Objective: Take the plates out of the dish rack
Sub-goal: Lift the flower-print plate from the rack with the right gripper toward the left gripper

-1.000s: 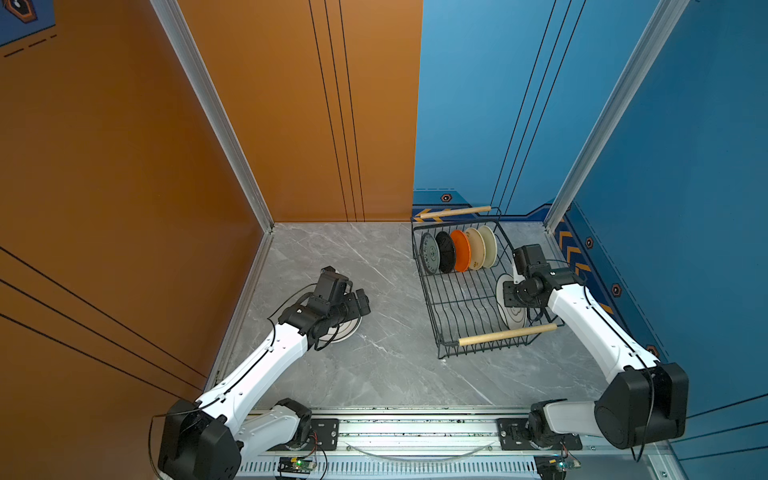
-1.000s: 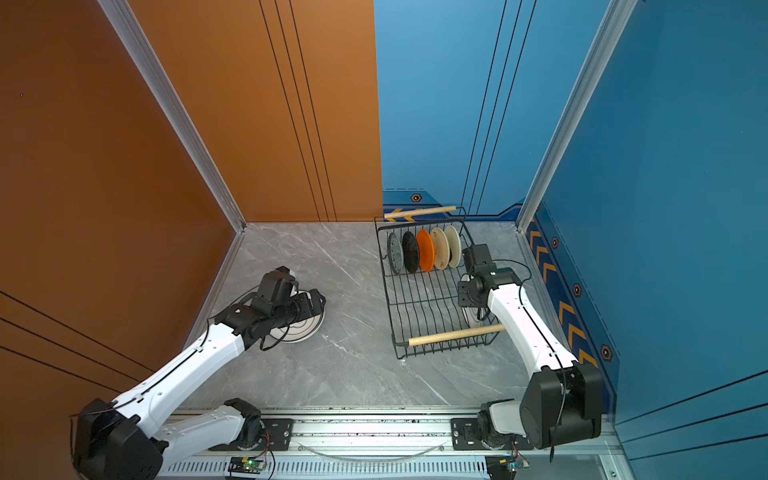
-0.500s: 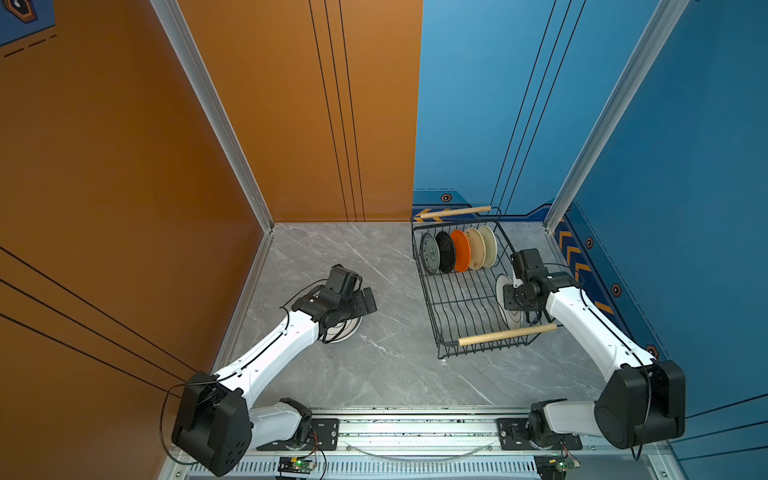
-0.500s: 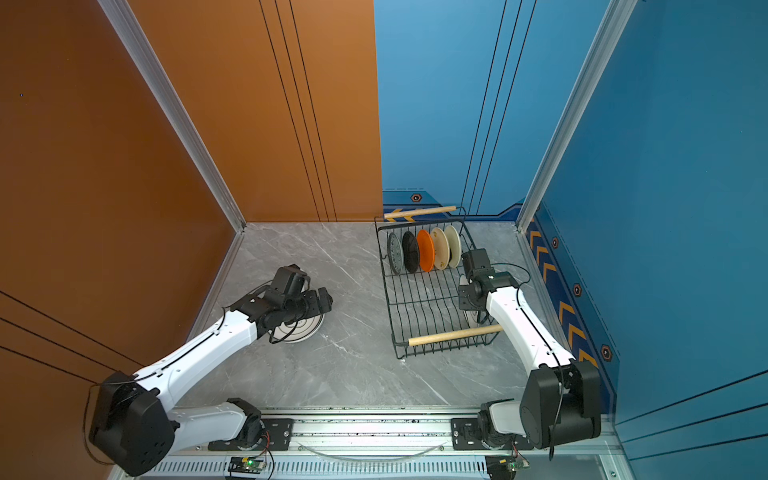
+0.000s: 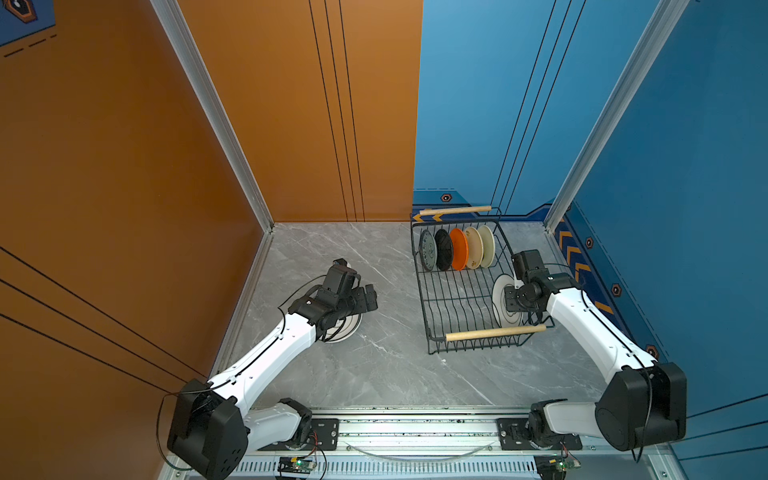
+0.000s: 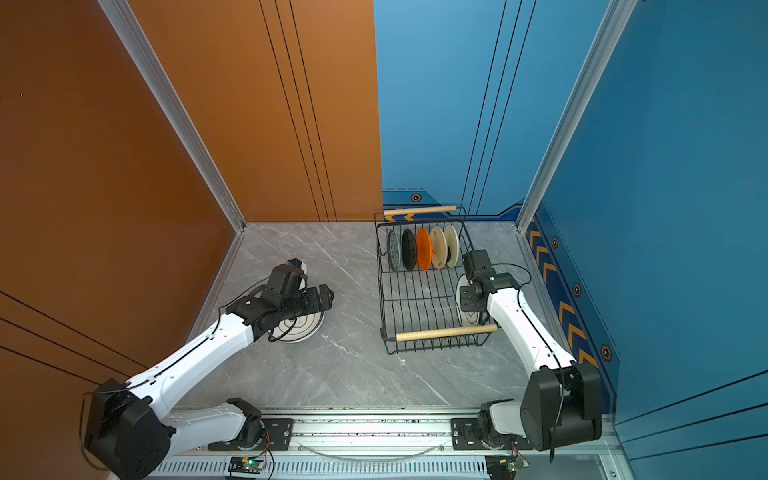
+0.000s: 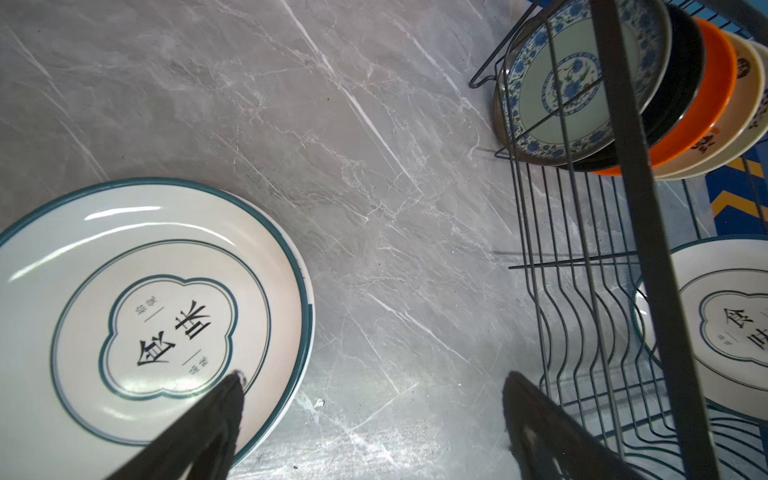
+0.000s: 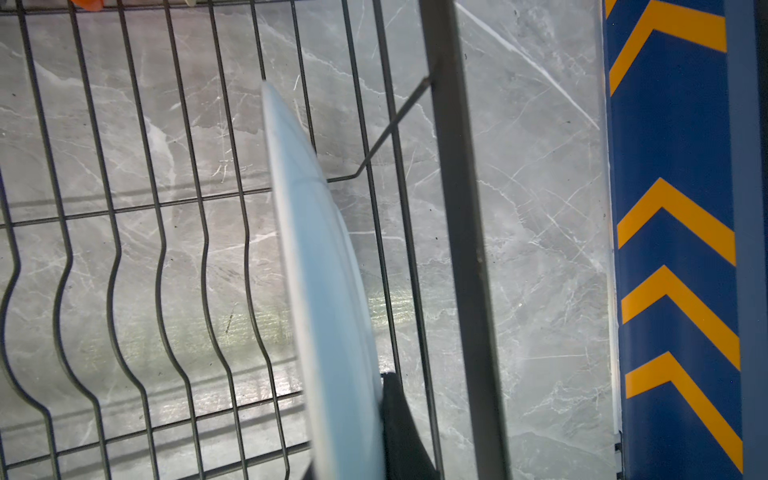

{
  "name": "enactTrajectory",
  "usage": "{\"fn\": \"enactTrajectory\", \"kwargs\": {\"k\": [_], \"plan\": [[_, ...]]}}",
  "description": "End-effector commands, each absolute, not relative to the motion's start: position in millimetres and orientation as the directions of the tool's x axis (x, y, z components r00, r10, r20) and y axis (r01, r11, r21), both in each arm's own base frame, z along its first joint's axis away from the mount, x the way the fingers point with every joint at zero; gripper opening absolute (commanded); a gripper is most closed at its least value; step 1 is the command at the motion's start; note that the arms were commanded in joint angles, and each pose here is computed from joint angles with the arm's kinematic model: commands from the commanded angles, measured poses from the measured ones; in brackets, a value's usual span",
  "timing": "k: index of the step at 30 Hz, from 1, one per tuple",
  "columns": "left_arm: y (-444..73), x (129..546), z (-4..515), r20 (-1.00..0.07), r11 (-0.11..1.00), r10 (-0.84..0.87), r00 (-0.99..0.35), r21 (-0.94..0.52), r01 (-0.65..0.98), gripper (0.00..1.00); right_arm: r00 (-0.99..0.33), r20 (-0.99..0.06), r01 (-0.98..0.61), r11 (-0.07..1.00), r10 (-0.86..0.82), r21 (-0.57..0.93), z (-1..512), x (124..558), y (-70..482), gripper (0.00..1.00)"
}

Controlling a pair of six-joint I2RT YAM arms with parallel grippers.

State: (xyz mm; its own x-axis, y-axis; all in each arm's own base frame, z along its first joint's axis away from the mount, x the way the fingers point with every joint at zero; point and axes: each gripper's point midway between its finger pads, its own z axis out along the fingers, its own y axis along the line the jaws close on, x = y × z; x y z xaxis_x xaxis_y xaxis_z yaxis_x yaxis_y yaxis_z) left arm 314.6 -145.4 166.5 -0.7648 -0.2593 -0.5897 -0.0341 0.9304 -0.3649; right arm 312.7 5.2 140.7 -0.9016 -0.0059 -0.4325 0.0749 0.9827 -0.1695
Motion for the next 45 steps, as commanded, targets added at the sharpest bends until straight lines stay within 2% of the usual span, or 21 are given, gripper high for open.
{"fn": "enactTrajectory", "kwargs": {"k": [1,11,16,23,29,33,36,41,45], "plan": [[-143.0,314.7,175.0,-0.634,0.935,-0.249,-0.732,-0.353,-0.012,0.98,-0.864,-0.504,0.09,0.985,0.003,-0.148,169.2,314.8,7.3,0.06],[-141.3,312.3,186.2,-0.663,0.93,-0.257,-0.703,-0.368,0.008,0.98,-0.822,-0.57,0.101,0.979,-0.019,-0.178,202.9,312.4,2.8,0.06],[-143.0,311.7,191.4,-0.672,0.928,-0.25,-0.697,-0.372,0.025,0.98,-0.752,-0.659,0.116,0.981,-0.018,-0.158,229.4,314.7,4.8,0.06],[-143.2,311.0,199.2,-0.68,0.923,-0.26,-0.685,-0.385,0.032,0.98,-0.502,-0.865,0.016,0.999,-0.022,-0.034,297.7,318.6,34.8,0.08],[-148.9,311.4,206.8,-0.679,0.91,-0.267,-0.684,-0.411,0.053,0.98,-0.264,-0.957,-0.097,0.984,0.118,0.148,348.5,317.6,61.0,0.07],[-158.6,313.3,217.7,-0.69,0.883,-0.283,-0.666,-0.458,0.099,0.98,-0.193,-0.944,-0.226,0.924,0.267,0.307,364.7,321.4,86.4,0.07],[-165.7,315.1,228.4,-0.698,0.855,-0.31,-0.646,-0.502,0.132,0.98,-0.211,-0.889,-0.303,0.837,0.406,0.455,369.2,328.6,105.3,0.07],[-176.9,318.0,238.8,-0.693,0.821,-0.327,-0.642,-0.545,0.171,0.98,-0.37,-0.73,-0.402,0.609,0.575,0.684,362.0,344.7,150.4,0.07],[-189.0,321.1,250.5,-0.696,0.776,-0.344,-0.63,-0.588,0.227,0.98,-0.481,-0.662,-0.397,0.53,0.575,0.749,351.4,351.4,180.7,0.08]]}}
